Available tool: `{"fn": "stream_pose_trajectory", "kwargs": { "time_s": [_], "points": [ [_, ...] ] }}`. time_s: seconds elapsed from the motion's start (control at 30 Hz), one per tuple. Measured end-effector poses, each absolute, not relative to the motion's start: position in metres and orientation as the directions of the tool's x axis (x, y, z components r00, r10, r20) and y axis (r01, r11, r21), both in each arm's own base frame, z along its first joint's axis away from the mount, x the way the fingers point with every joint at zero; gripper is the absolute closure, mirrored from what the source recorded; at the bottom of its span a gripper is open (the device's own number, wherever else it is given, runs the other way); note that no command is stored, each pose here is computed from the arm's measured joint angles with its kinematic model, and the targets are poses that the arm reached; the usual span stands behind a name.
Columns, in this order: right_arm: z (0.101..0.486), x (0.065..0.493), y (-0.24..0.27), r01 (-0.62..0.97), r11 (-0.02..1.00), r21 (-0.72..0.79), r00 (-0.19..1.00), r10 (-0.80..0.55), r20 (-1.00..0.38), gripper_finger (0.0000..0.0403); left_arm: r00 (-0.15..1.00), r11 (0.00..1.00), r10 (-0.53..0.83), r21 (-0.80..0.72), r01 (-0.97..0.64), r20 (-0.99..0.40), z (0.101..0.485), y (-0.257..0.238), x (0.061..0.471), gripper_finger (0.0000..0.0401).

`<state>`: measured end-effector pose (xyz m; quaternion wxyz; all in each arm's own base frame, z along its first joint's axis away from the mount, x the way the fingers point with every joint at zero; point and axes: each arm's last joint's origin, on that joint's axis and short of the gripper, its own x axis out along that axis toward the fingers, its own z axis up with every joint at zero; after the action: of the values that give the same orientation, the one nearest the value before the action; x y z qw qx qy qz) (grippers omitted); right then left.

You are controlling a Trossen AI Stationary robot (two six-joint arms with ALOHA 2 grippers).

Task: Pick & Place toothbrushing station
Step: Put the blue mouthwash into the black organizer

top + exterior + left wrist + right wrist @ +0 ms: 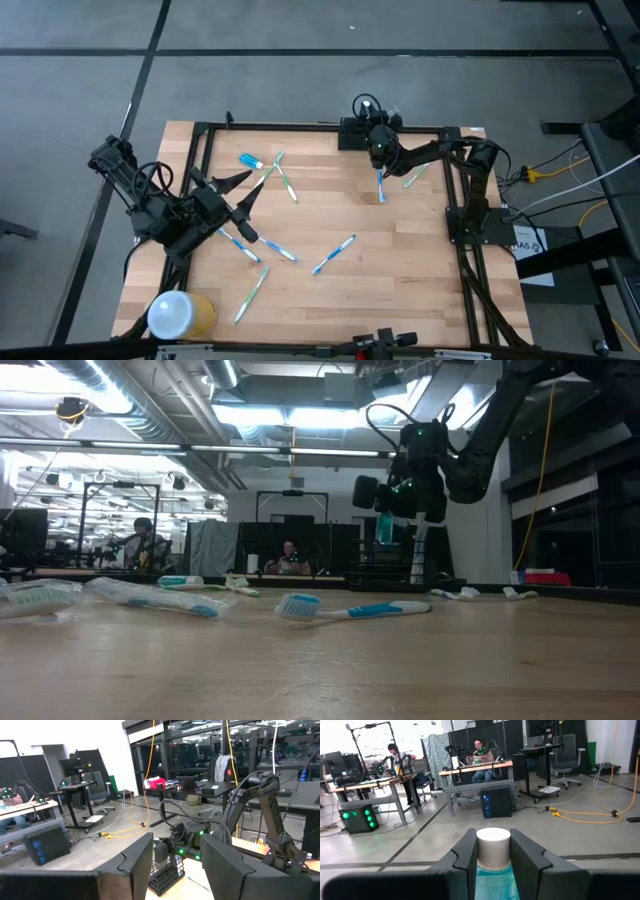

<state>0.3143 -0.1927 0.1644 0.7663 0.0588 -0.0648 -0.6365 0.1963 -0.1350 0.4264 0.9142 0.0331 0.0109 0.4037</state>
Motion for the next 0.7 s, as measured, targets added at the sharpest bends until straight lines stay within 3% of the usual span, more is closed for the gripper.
{"fn": "stream_pose_trajectory", "kwargs": {
  "time_s": [0.7],
  "points": [
    [0.1609,0.3141,-0.1929,0.973,0.171,0.156,0.173,-0.985,0.003,0.0315,0.683,0.681,0.731,0.062,-0.73,0.009,0.4264,-0.1366,0.1955,0.0242]
  ]
}}
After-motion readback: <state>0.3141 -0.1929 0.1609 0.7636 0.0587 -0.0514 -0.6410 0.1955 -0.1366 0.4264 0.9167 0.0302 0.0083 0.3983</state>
